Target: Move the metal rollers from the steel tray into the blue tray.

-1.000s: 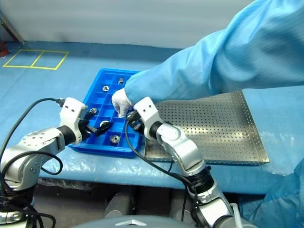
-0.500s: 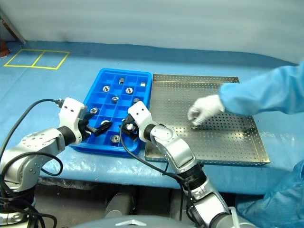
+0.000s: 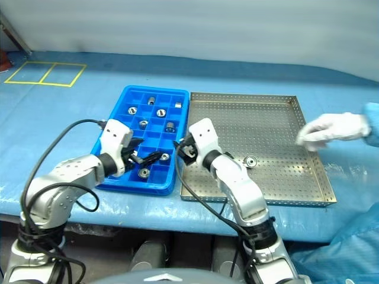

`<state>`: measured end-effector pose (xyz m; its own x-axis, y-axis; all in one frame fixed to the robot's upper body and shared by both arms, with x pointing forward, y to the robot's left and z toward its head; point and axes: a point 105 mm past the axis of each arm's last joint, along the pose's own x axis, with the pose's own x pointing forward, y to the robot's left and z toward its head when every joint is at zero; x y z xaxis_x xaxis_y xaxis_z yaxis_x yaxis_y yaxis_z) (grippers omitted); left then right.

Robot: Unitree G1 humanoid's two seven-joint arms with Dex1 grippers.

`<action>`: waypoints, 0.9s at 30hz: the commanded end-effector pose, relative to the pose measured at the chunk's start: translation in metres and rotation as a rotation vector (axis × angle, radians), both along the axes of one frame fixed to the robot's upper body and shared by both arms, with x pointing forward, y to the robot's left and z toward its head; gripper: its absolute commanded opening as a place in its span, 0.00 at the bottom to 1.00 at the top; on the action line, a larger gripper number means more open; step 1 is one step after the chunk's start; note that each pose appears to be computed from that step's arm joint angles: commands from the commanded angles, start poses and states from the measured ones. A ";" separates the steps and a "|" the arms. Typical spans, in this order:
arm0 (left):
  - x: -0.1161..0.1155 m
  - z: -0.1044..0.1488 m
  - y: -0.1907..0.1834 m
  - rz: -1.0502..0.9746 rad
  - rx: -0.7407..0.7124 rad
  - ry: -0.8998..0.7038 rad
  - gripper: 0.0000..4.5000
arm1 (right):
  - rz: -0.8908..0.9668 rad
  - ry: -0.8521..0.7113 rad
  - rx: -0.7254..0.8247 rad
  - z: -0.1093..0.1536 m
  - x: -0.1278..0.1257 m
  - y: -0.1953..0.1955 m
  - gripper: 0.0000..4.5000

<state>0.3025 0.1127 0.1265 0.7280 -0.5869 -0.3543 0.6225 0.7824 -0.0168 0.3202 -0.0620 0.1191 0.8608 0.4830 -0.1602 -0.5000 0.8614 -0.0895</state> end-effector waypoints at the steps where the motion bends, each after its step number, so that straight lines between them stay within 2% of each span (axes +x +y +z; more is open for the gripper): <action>1: 0.003 0.009 -0.025 -0.088 -0.025 -0.057 1.00 | -0.192 -0.076 -0.020 0.015 0.004 -0.045 0.89; 7: 0.025 0.011 -0.046 -0.102 -0.053 -0.114 1.00 | -0.286 -0.019 -0.085 0.009 -0.004 -0.099 0.89; 13: 0.029 0.013 -0.065 -0.164 -0.073 -0.130 1.00 | -0.331 0.059 -0.107 -0.003 -0.014 -0.125 0.89; 27: 0.026 0.011 -0.068 -0.176 -0.096 -0.122 1.00 | -0.310 0.126 -0.082 -0.018 -0.009 -0.121 0.89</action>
